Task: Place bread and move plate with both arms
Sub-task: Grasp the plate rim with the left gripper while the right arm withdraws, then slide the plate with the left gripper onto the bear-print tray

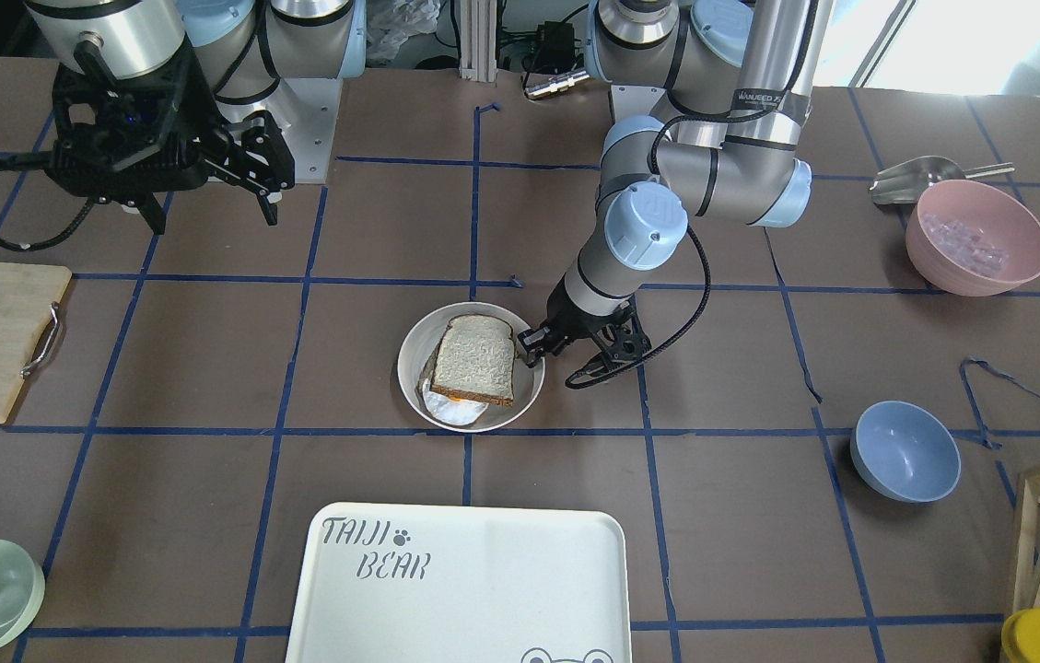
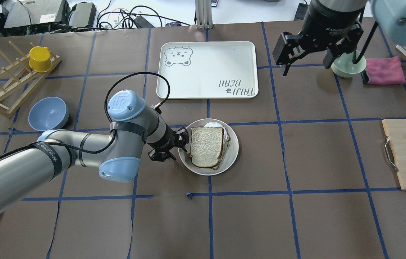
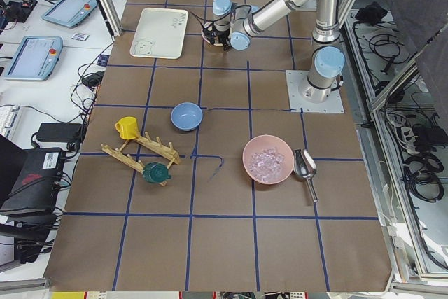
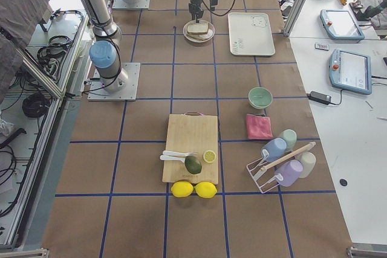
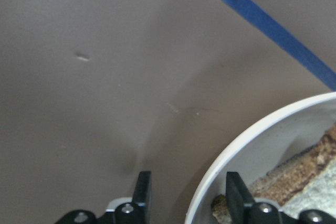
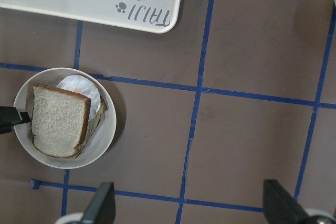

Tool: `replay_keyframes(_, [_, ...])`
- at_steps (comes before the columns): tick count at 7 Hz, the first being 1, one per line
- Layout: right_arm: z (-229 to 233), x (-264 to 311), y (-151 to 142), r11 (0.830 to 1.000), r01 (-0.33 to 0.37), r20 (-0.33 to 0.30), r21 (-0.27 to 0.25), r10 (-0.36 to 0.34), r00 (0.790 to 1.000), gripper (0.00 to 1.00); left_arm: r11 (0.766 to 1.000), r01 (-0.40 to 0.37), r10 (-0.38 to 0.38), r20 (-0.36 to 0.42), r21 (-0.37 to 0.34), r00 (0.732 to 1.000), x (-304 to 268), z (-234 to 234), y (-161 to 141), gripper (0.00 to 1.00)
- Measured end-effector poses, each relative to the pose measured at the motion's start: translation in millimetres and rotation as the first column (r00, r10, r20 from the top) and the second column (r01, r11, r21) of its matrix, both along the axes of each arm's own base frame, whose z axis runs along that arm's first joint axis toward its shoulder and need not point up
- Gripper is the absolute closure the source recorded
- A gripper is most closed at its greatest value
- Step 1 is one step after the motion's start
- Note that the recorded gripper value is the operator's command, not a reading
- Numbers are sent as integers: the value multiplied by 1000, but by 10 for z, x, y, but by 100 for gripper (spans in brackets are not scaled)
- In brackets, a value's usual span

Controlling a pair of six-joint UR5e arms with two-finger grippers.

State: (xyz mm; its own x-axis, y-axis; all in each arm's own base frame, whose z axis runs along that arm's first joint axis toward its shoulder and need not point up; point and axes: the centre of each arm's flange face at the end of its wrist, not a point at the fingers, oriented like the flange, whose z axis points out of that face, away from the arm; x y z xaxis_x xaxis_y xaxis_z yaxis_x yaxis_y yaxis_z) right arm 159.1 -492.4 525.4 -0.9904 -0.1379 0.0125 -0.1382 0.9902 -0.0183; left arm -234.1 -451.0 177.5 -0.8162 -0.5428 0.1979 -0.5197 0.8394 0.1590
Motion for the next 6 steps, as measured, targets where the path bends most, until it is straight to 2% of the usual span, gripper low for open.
replay_keyframes(4, [-113,-1,65,1000,-15,-7,26,15,1000,0,999,32,-32,-2,-20,999,-3,19,-14,100])
replay_keyframes(6, [-146,-7,31,1000,-12,-8,6,12,1000,0,992,39,-41,-17,-123,999,13,208,-102,100])
